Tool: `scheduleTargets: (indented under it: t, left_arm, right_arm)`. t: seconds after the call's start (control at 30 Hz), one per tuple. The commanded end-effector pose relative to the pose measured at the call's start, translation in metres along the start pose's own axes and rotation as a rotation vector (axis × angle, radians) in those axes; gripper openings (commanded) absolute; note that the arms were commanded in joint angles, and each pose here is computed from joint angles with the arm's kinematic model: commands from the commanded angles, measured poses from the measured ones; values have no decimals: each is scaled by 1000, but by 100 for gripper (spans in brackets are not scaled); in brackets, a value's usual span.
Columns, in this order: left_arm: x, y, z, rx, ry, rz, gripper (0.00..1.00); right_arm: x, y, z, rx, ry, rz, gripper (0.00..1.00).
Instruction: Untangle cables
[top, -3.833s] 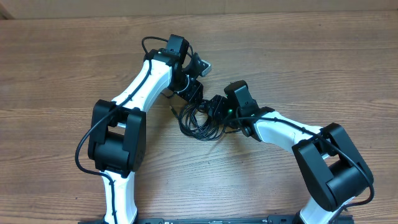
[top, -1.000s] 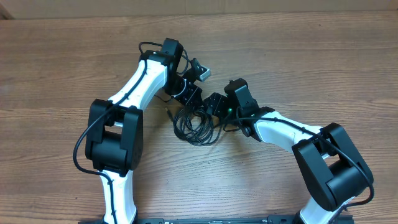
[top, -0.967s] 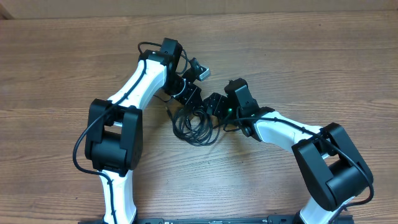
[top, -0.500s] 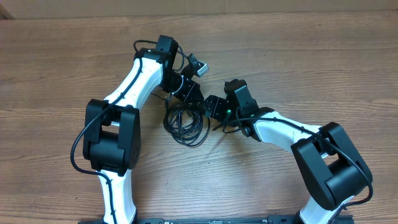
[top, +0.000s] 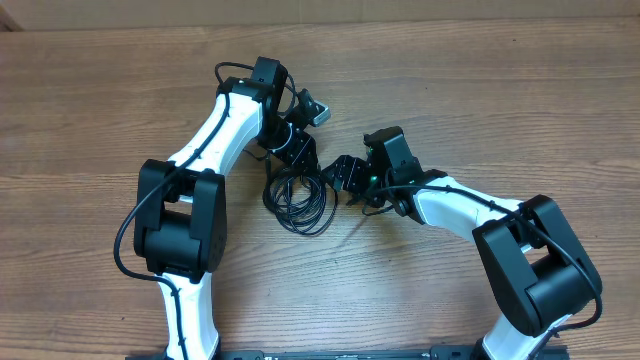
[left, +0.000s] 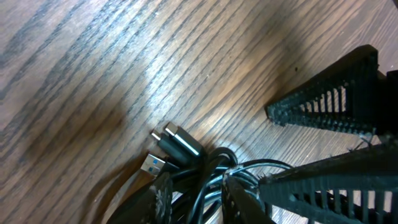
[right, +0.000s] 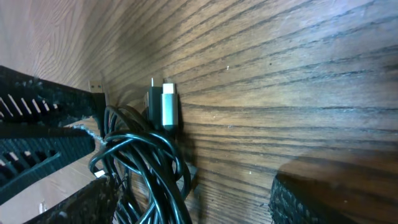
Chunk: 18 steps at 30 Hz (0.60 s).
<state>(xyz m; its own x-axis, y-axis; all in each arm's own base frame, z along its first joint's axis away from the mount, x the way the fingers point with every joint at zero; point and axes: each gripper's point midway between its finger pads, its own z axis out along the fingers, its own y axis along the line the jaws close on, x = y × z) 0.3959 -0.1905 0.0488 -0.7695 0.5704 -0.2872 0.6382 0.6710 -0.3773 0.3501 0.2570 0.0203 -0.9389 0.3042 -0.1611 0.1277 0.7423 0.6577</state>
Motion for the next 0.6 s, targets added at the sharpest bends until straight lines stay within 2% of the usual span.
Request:
scheduleTargets:
  t: [0.0, 0.13, 0.27, 0.57]
  left_arm:
    - [-6, -1, -7, -20, -13, 36, 27]
    - [-2, -2, -1, -21, 5, 38, 27]
    - [3, -3, 8, -17, 30, 35, 18]
    - [14, 5, 23, -36, 86, 21, 18]
  right_arm:
    - [14, -17, 6, 41, 44, 36, 77]
    - [14, -17, 6, 41, 43, 36, 77]
    - [14, -17, 6, 41, 43, 35, 77]
    - [14, -17, 6, 41, 43, 35, 77]
